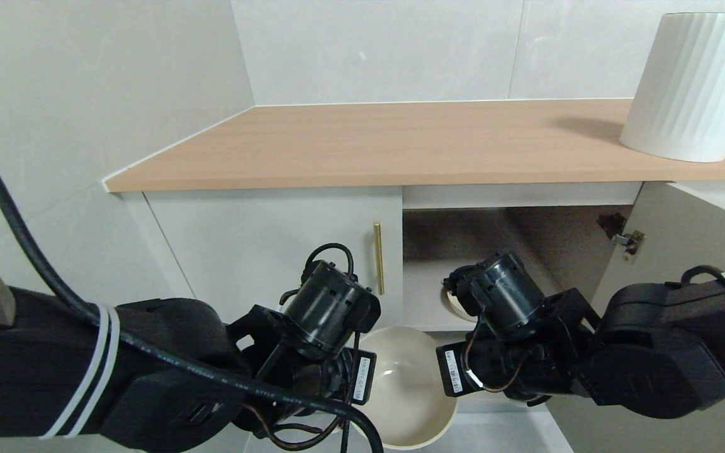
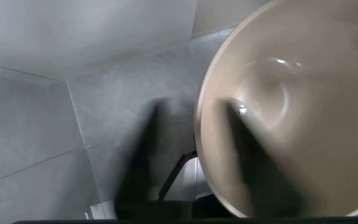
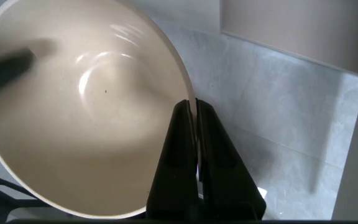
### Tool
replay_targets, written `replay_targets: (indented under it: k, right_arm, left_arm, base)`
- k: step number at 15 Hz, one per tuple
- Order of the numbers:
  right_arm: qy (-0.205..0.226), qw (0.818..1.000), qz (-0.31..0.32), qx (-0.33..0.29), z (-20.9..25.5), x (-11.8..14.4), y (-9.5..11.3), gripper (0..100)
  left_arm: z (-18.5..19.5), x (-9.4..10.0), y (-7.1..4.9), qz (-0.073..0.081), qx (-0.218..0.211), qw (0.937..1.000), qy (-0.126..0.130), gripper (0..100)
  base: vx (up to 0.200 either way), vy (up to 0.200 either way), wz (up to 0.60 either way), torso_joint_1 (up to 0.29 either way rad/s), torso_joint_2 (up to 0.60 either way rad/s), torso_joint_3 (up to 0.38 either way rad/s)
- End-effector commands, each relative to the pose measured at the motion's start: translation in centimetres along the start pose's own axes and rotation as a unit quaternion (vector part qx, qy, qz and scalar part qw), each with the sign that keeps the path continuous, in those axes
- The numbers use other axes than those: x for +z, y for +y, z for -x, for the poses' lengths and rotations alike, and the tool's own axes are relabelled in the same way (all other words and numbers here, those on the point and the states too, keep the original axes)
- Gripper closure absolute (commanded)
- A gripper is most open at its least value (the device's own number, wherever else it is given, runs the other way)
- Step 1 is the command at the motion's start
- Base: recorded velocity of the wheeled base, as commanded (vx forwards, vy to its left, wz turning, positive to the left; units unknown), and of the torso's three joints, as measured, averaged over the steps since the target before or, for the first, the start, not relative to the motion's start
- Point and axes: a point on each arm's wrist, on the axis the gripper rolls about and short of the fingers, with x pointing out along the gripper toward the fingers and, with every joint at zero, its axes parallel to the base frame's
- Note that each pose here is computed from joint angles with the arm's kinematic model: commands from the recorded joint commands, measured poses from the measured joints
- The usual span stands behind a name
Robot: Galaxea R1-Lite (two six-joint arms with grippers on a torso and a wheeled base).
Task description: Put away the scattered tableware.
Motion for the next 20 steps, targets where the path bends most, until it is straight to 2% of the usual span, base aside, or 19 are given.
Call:
replay_targets:
  k: [1,3,5,10,13,20]
  right_arm:
    - [0.000,1.000,0.000,0.000,0.0,0.0,0.0,100]
    - [0.002,1.000,-0.002,-0.005,-0.2,0.0,-0.3,100]
    - [-0.001,0.999,-0.021,-0.026,-0.6,0.7,-2.0,100]
    - [-0.016,0.989,-0.103,-0.105,-2.9,3.7,-9.3,100]
    - [-0.017,0.979,-0.137,-0.152,-5.5,4.6,-12.4,100]
    - [-0.061,0.953,-0.215,-0.203,-7.7,7.1,-16.4,100]
  left_arm:
    - [0.4,0.2,0.1,0.002,0.001,1.0000,-0.007,0]
    - [1.0,0.5,0.3,0.006,0.016,0.9995,-0.025,0]
    - [1.8,0.7,0.5,0.011,0.017,0.9991,-0.038,0]
    - [1.9,0.7,0.6,0.011,0.017,0.9990,-0.039,0]
    - [2.0,0.8,0.6,0.011,0.017,0.9990,-0.040,0]
    - [2.0,0.8,0.6,0.011,0.017,0.9990,-0.040,0]
  base:
    - [0.000,0.000,0.00,0.000,0.00,0.000]
    - [0.000,0.000,0.00,0.000,0.00,0.000]
    - [0.000,0.000,0.00,0.000,0.00,0.000]
    - [0.000,0.000,0.00,0.000,0.00,0.000]
    - [0.000,0.000,0.00,0.000,0.00,0.000]
    - [0.000,0.000,0.00,0.000,0.00,0.000]
